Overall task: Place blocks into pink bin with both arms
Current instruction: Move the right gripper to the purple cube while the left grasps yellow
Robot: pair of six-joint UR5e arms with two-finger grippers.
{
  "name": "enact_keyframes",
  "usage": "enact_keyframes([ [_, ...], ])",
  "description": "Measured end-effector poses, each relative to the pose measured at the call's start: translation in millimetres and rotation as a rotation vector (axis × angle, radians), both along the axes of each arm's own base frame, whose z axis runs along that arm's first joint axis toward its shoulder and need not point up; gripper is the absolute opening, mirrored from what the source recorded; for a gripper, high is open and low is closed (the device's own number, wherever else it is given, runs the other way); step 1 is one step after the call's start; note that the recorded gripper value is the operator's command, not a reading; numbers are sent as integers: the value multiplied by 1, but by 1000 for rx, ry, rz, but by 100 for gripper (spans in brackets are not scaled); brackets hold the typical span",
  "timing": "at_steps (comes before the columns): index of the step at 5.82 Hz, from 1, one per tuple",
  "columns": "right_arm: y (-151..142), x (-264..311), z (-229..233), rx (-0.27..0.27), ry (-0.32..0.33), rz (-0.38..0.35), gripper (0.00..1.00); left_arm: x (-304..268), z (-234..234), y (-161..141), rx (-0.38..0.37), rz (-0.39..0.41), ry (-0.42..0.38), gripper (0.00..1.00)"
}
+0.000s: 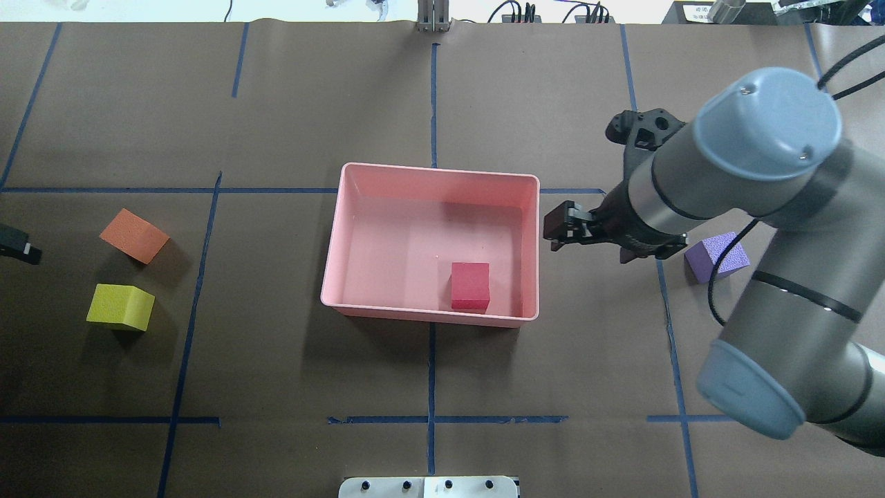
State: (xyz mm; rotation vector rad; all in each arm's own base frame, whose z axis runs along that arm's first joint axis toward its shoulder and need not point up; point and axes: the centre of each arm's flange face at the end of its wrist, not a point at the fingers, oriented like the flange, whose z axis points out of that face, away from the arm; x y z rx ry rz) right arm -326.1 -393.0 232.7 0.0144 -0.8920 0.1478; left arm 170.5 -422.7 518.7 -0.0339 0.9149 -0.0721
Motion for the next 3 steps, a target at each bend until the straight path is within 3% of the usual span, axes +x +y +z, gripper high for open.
enact_keyframes([
  [3,7,57,51,49,64,-49,100,94,-23,15,-52,-34,-58,100],
])
